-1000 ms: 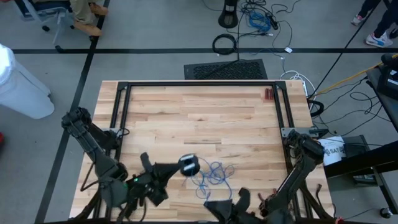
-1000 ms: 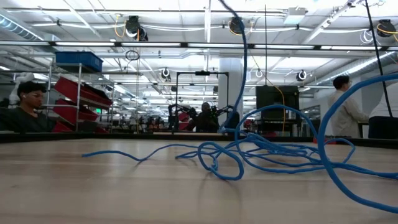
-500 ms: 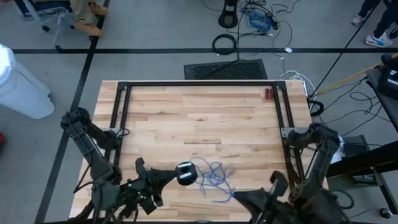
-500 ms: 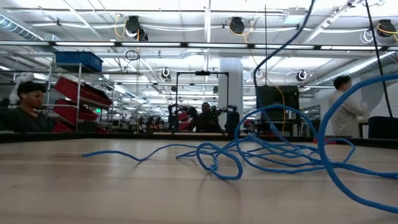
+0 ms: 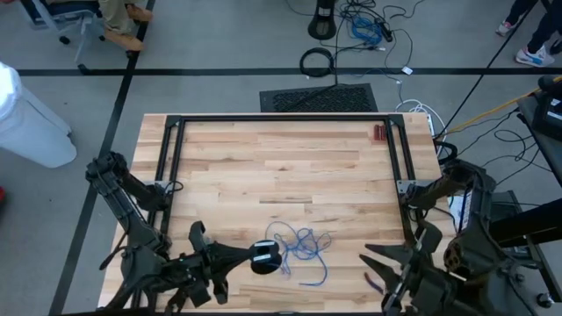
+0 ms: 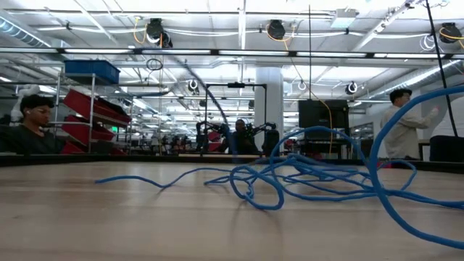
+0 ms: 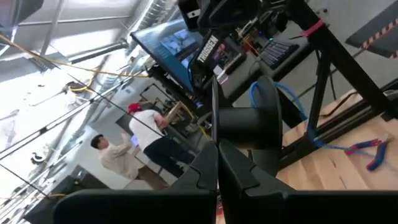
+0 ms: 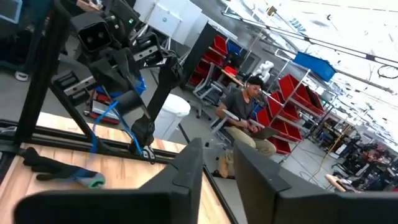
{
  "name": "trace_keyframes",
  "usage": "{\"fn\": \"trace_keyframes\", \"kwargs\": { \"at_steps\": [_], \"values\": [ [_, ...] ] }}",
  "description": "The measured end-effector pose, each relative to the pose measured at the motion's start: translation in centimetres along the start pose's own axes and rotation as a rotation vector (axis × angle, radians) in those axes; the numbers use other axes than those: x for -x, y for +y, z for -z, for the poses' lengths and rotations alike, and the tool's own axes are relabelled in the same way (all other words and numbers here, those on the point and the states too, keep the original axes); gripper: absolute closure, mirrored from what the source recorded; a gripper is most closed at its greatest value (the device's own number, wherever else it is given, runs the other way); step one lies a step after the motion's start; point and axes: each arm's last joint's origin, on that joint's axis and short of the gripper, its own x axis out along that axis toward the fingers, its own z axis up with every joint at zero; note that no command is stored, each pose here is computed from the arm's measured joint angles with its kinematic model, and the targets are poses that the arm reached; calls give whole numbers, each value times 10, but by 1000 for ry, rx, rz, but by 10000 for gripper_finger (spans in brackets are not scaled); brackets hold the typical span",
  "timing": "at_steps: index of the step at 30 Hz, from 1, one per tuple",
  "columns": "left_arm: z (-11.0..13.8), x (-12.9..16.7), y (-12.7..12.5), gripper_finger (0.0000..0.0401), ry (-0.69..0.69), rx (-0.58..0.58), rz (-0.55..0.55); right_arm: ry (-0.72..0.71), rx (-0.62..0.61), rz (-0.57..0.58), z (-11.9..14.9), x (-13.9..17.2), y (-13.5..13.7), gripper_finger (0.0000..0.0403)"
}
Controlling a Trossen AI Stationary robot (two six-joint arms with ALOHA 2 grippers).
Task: Coil cords
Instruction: Uncoil the blue wire from the black spool
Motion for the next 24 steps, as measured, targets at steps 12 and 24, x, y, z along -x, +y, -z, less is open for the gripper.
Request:
{"fn": "trace_keyframes", "kwargs": {
  "at_steps": [12, 24],
  "values": [
    [-2, -3, 11, 400, -7, 248, -70, -43, -111, -105, -7, 36, -28, 287],
    [6, -19, 16, 400, -4, 404, -89, -92, -148, -255, 34, 79, -19, 286]
  ]
}}
